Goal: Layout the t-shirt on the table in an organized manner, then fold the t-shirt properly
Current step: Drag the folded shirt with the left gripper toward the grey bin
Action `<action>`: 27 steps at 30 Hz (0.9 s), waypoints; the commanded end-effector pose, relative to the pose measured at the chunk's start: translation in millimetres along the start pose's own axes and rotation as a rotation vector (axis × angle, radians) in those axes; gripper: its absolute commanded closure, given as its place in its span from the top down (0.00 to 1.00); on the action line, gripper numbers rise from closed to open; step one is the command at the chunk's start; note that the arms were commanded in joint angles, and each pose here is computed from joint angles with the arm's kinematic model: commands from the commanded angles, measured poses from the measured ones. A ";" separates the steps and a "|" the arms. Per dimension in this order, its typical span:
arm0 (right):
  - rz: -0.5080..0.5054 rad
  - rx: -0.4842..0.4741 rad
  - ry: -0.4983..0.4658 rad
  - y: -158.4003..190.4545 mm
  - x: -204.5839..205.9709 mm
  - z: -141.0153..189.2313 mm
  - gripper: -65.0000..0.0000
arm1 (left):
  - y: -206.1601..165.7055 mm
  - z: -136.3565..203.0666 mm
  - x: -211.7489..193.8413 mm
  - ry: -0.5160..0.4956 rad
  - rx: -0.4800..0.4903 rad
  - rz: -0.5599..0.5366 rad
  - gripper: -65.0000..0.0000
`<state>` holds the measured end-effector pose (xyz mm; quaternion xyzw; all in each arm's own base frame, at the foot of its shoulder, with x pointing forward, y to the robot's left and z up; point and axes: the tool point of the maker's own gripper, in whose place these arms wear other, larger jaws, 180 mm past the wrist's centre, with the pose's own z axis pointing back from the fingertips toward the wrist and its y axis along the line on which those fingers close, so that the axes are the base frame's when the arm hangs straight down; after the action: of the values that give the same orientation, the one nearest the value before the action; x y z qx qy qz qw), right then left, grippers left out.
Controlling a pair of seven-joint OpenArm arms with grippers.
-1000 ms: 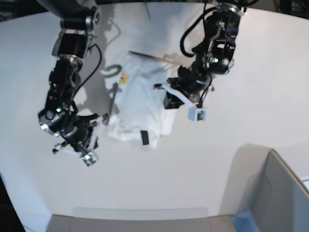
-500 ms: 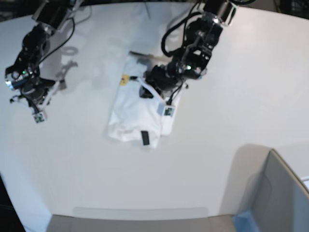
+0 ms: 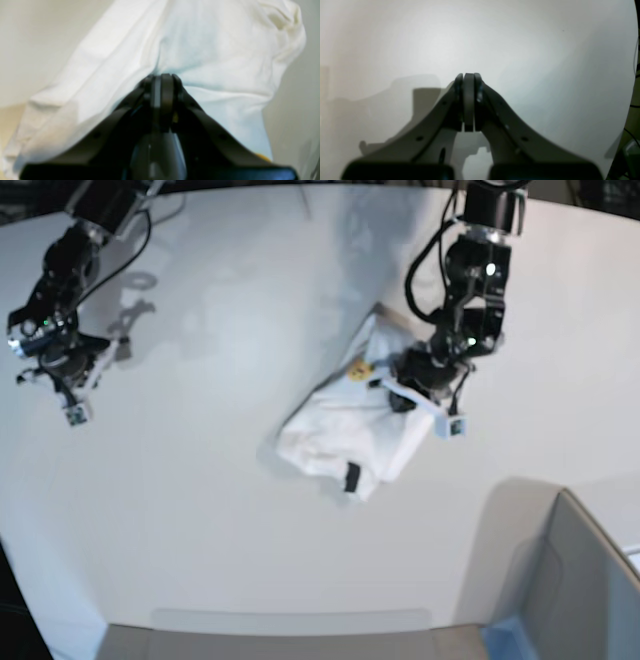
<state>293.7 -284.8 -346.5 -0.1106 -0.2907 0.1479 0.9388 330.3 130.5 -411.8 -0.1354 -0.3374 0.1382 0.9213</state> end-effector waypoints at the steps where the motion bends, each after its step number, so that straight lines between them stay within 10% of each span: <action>1: 0.022 -0.016 -0.045 -6.8 13.6 5.4 0.00 | 31.4 2.2 5.5 -0.006 0.093 0.019 0.07; 11: 0.024 -0.015 -0.044 -6.1 13.3 5.3 0.00 | 139.7 23.7 0.5 -0.032 0.299 0.251 0.07; 22: 0.026 -0.019 -0.061 -7.2 18.6 7.1 0.00 | 121.6 36.3 32.1 -0.123 0.256 0.217 0.07; 27: 0.014 -0.006 -0.295 -0.6 66.3 14.1 0.00 | 85.2 67.0 87.7 -0.295 0.176 0.152 0.07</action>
<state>331.5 -264.1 -313.8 -0.0896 -0.4069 0.1570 0.8954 320.9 247.0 -364.4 -0.0558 -0.4060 0.2643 0.8730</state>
